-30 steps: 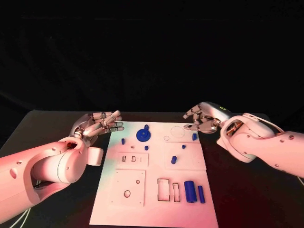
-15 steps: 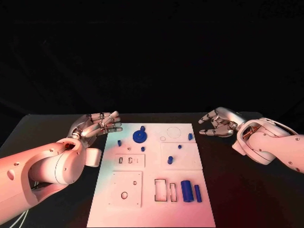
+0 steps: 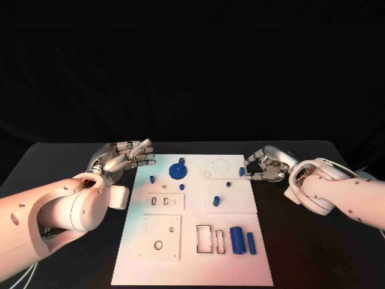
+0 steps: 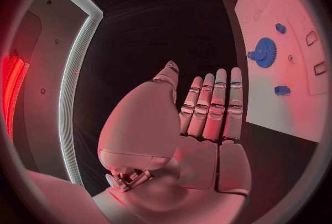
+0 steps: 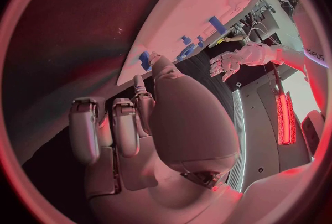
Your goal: Assemble the parts on the task board
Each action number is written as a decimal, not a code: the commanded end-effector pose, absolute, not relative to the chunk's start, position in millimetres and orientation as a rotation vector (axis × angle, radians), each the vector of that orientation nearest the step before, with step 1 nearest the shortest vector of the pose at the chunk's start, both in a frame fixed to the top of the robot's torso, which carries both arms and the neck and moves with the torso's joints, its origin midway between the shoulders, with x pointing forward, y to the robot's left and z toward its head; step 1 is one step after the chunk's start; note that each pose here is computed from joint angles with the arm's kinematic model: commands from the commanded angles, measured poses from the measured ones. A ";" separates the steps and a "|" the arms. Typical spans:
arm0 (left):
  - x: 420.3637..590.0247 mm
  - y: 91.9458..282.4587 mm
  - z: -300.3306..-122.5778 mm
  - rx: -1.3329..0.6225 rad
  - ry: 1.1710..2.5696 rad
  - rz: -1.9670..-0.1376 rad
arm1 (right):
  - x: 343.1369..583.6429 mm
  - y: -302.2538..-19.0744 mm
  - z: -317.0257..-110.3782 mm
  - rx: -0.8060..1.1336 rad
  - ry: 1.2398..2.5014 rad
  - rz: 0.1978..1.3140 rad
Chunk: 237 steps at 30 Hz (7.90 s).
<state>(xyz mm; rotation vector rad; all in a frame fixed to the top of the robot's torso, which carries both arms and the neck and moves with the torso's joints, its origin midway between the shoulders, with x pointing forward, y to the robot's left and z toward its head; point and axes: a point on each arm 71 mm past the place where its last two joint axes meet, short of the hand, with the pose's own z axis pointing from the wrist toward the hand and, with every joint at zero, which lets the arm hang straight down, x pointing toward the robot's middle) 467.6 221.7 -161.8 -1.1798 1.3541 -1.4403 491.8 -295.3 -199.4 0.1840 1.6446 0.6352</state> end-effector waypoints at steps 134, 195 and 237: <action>470.4 211.1 -164.9 -1.188 1.402 -1.469 | 454.8 -65.8 -225.4 -0.299 1.695 0.777; 474.6 215.6 -173.2 -1.060 1.585 -1.391 | 443.4 -89.8 -176.9 -0.055 1.462 1.156; 515.7 144.8 -173.7 -0.208 2.335 -0.310 | 474.6 -244.4 -125.9 0.452 1.498 1.007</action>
